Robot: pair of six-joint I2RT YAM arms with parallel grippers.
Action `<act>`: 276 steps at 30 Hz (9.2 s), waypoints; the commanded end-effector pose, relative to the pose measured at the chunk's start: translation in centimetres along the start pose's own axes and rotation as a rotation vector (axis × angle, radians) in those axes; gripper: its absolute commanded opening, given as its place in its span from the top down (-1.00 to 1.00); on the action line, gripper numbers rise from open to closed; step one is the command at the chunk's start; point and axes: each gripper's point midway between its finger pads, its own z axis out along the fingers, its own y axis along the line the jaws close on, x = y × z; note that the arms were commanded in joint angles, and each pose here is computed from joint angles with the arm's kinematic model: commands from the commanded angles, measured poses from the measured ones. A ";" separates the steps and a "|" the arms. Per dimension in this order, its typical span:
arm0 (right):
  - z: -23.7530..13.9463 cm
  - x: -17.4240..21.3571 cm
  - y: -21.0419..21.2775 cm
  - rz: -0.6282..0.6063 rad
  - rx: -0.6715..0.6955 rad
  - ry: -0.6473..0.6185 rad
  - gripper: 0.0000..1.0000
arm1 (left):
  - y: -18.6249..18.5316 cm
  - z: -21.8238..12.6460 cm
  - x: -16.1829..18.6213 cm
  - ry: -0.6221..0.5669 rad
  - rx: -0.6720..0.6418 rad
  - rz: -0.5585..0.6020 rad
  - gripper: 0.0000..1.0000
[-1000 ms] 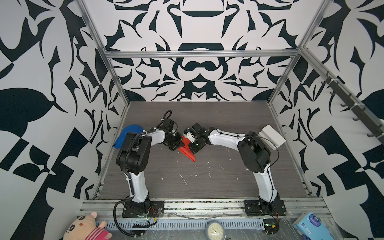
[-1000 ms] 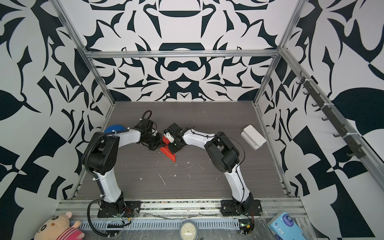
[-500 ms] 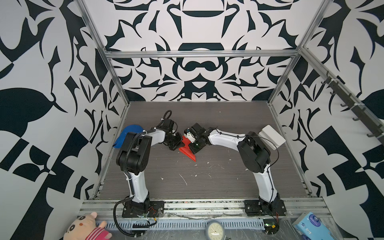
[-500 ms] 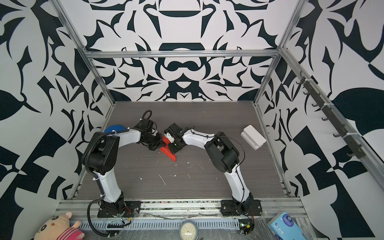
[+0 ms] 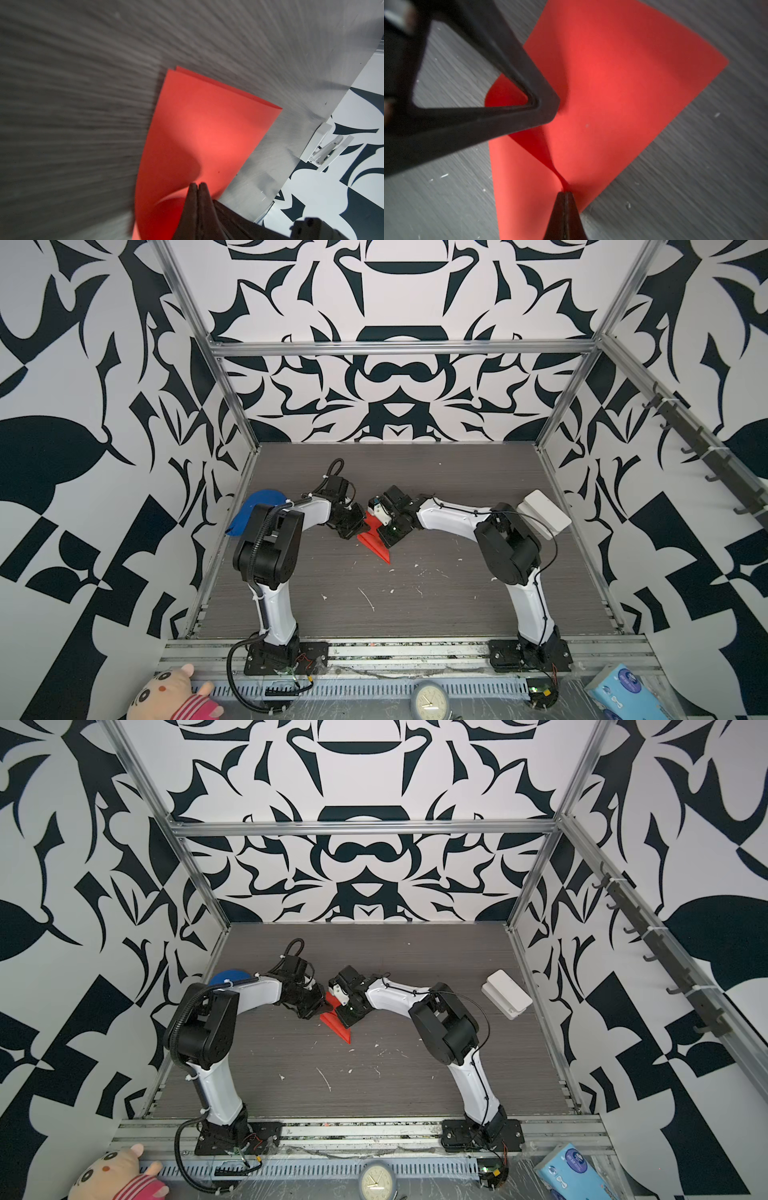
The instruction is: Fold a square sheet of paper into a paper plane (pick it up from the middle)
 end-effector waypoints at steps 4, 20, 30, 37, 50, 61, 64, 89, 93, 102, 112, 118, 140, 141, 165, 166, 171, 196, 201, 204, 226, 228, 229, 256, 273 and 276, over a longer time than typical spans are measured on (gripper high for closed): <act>0.7 0.9 -0.4 0.003 0.016 0.044 1.00 | -1.4 -3.0 -0.7 -0.081 0.002 0.008 0.87; 1.0 1.1 -0.2 0.010 -0.002 0.059 1.00 | -2.4 -1.5 5.5 -0.072 0.211 -0.047 0.83; 1.0 1.1 -0.3 0.009 0.005 0.063 1.00 | 0.1 0.7 5.7 -0.041 0.140 -0.083 0.86; 1.0 1.0 -0.4 0.009 0.007 0.065 1.00 | 0.9 0.8 5.8 -0.047 0.115 -0.087 0.86; 1.2 1.1 -0.5 0.012 0.012 0.079 1.00 | 1.2 0.5 6.2 -0.059 0.149 -0.072 0.81; 1.6 1.5 -0.7 0.014 0.018 0.096 1.00 | 1.8 -0.7 5.4 -0.091 0.225 -0.110 0.77; 1.7 1.5 -0.7 0.014 0.017 0.098 1.00 | 2.3 -0.1 5.4 -0.080 0.215 -0.124 0.77; -5.4 -0.7 5.7 0.129 -0.141 -0.090 0.69 | 7.4 0.8 6.6 -0.066 0.004 -0.185 1.00; -3.4 0.5 6.8 0.155 -0.198 -0.029 0.95 | 7.5 0.7 6.6 -0.067 -0.015 -0.182 1.00; -1.1 0.6 5.9 0.167 -0.168 0.000 1.00 | 8.0 0.8 6.6 -0.069 -0.037 -0.183 1.00; -2.6 -0.7 6.4 0.179 -0.219 -0.075 1.00 | 8.1 0.8 6.6 -0.069 -0.044 -0.179 1.00; -2.2 -0.6 5.2 0.216 -0.175 -0.093 1.00 | 8.0 0.8 6.5 -0.068 -0.046 -0.175 1.00; -2.9 3.1 4.0 0.191 -0.119 0.002 1.00 | 8.5 0.9 6.4 -0.077 -0.069 -0.180 1.00; -3.3 2.9 4.3 0.184 -0.133 -0.003 1.00 | 8.6 0.9 6.4 -0.077 -0.071 -0.182 1.00; -2.2 3.4 3.7 0.249 -0.142 0.024 1.00 | 8.6 1.1 6.4 -0.068 -0.075 -0.180 1.00; -2.1 3.6 3.5 0.259 -0.144 0.024 1.00 | 8.6 1.1 6.4 -0.068 -0.076 -0.180 1.00; -2.4 4.7 2.6 0.314 -0.157 0.025 1.00 | 8.8 1.3 6.4 -0.064 -0.080 -0.178 1.00; -1.5 1.8 2.0 0.500 -0.256 -0.011 1.00 | 8.2 1.1 5.6 -0.094 -0.067 -0.175 1.00; -1.3 2.9 0.4 0.547 -0.204 -0.002 1.00 | 8.4 1.2 5.8 -0.089 -0.074 -0.179 1.00; -1.7 3.7 -0.5 0.585 -0.197 -0.003 1.00 | 8.6 1.2 5.8 -0.089 -0.082 -0.180 1.00; -3.8 1.3 3.3 0.492 -0.310 -0.074 1.00 | 8.4 1.1 5.6 -0.092 -0.088 -0.172 1.00; -3.2 1.5 2.9 0.506 -0.285 -0.061 1.00 | 8.5 1.1 5.6 -0.092 -0.090 -0.174 1.00; -2.9 1.8 2.7 0.518 -0.276 -0.052 1.00 | 8.5 1.1 5.7 -0.091 -0.090 -0.172 1.00; -4.0 5.6 -3.1 0.695 -0.170 -0.075 1.00 | 8.5 1.2 5.6 -0.089 -0.090 -0.169 1.00; -2.5 1.5 1.3 0.557 -0.294 -0.080 1.00 | 7.8 1.1 5.4 -0.088 -0.068 -0.155 1.00; -1.7 2.1 0.4 0.579 -0.267 -0.065 1.00 | 7.6 1.0 5.4 -0.087 -0.063 -0.150 1.00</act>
